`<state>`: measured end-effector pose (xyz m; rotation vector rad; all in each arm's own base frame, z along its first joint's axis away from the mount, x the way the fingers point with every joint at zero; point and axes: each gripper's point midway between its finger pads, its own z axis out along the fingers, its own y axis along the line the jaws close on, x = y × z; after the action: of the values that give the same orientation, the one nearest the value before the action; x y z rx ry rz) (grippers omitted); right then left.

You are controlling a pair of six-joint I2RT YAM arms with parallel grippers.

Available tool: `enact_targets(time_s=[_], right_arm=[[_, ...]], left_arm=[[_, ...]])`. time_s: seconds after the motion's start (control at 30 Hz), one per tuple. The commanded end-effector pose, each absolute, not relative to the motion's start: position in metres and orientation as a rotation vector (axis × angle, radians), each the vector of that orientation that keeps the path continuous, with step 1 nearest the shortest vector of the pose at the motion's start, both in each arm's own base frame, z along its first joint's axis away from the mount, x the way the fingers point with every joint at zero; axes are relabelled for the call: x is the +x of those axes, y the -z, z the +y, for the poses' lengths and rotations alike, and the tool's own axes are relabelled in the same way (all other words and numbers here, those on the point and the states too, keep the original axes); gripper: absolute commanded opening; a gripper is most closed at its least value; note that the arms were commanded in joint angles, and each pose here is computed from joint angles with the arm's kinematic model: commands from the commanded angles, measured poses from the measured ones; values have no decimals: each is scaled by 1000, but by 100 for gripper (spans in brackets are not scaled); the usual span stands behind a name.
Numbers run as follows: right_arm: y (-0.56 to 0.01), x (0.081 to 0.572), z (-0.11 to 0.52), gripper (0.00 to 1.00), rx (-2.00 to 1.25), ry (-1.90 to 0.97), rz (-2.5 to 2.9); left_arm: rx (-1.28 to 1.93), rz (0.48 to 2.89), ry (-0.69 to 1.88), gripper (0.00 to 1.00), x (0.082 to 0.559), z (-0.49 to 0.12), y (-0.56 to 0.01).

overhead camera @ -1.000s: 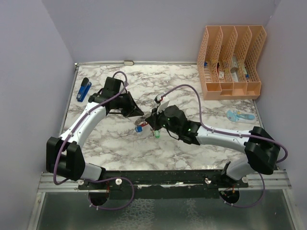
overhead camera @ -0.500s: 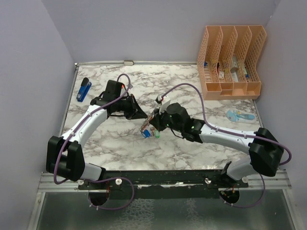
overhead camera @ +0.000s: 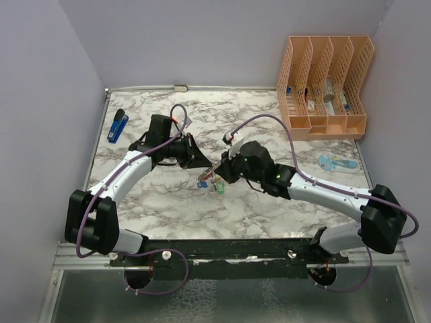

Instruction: Put the keys on the keyring

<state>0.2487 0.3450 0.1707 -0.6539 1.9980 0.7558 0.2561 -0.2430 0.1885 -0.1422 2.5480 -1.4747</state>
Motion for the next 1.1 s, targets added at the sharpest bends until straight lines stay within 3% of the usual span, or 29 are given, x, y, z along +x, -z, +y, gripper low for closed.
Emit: enact_targets(time_s=[0.0,0.57,1.07], right_arm=[[-202,251,344,2,-679,-772,1922],[-213,233,346,2,-811,-834,1855],[-233,234,360,2,-799,-907,1803]], left_arm=[[103,2411,1556,0,251,-251,-219],[414,2280,1363,0,260,-249,-233],[383,2307,1335,0,262,-250,-222]])
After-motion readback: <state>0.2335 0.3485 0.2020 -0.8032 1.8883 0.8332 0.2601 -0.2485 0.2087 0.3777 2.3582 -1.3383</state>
